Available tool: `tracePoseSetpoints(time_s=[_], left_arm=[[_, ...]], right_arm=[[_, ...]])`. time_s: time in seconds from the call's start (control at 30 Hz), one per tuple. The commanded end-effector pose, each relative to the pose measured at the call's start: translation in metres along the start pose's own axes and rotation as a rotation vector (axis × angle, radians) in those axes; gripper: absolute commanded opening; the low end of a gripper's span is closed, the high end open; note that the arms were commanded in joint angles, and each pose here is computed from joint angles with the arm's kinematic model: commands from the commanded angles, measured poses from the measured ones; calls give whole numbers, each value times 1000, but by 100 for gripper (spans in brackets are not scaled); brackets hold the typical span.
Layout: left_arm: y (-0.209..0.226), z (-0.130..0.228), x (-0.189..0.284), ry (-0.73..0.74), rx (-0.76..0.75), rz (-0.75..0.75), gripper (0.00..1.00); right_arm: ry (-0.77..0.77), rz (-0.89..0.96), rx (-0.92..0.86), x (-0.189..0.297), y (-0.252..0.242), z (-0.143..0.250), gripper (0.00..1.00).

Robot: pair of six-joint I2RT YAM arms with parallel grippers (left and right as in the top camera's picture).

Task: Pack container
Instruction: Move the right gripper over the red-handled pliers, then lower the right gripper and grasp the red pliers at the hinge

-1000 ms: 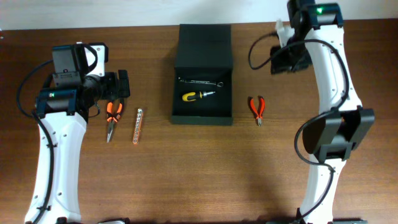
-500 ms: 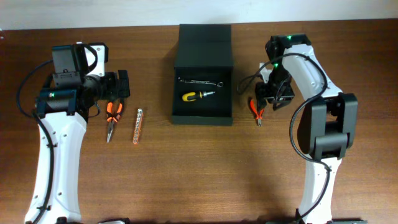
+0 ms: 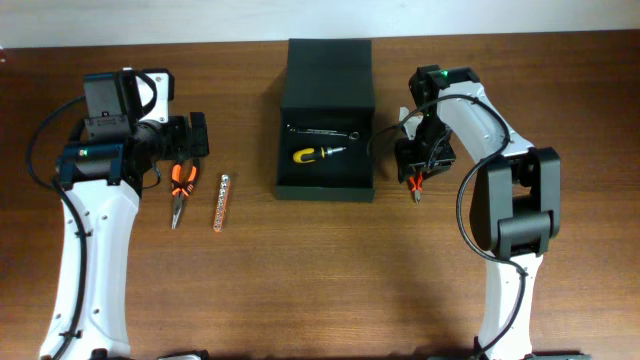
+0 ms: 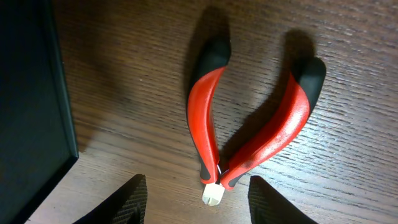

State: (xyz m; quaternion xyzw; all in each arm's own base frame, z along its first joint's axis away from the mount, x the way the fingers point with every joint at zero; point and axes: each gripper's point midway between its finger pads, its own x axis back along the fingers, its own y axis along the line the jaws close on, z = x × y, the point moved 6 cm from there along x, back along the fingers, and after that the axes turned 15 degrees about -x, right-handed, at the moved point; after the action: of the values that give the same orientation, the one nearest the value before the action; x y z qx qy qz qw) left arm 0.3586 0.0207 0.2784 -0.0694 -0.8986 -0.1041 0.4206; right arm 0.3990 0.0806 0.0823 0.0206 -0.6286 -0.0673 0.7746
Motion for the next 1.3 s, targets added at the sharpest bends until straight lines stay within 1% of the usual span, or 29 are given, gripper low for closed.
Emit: tracePoseSetpoints(time_s=[0.0, 0.23, 0.33, 0.57, 0.8, 1.07, 1.27], left_arm=[[4, -5, 2, -12, -15, -14, 99], [4, -5, 2, -12, -15, -14, 99], [4, -5, 2, -12, -15, -14, 99], [4, -5, 2, -12, -14, -14, 99], [4, -5, 2, -12, -15, -14, 99], [4, -5, 2, -12, -15, -14, 99], [4, -5, 2, -12, -15, -14, 99]], right_arm=[[11, 0, -14, -4, -1, 1, 52], [37, 57, -40, -4, -7, 7, 52], [31, 106, -86, -3, -12, 7, 52], [31, 105, -102, -5, -13, 7, 52], [42, 104, -119, -20, -15, 10, 53], [19, 98, -119, -25, -15, 6, 53], [-18, 89, -150, -25, -14, -1, 48]])
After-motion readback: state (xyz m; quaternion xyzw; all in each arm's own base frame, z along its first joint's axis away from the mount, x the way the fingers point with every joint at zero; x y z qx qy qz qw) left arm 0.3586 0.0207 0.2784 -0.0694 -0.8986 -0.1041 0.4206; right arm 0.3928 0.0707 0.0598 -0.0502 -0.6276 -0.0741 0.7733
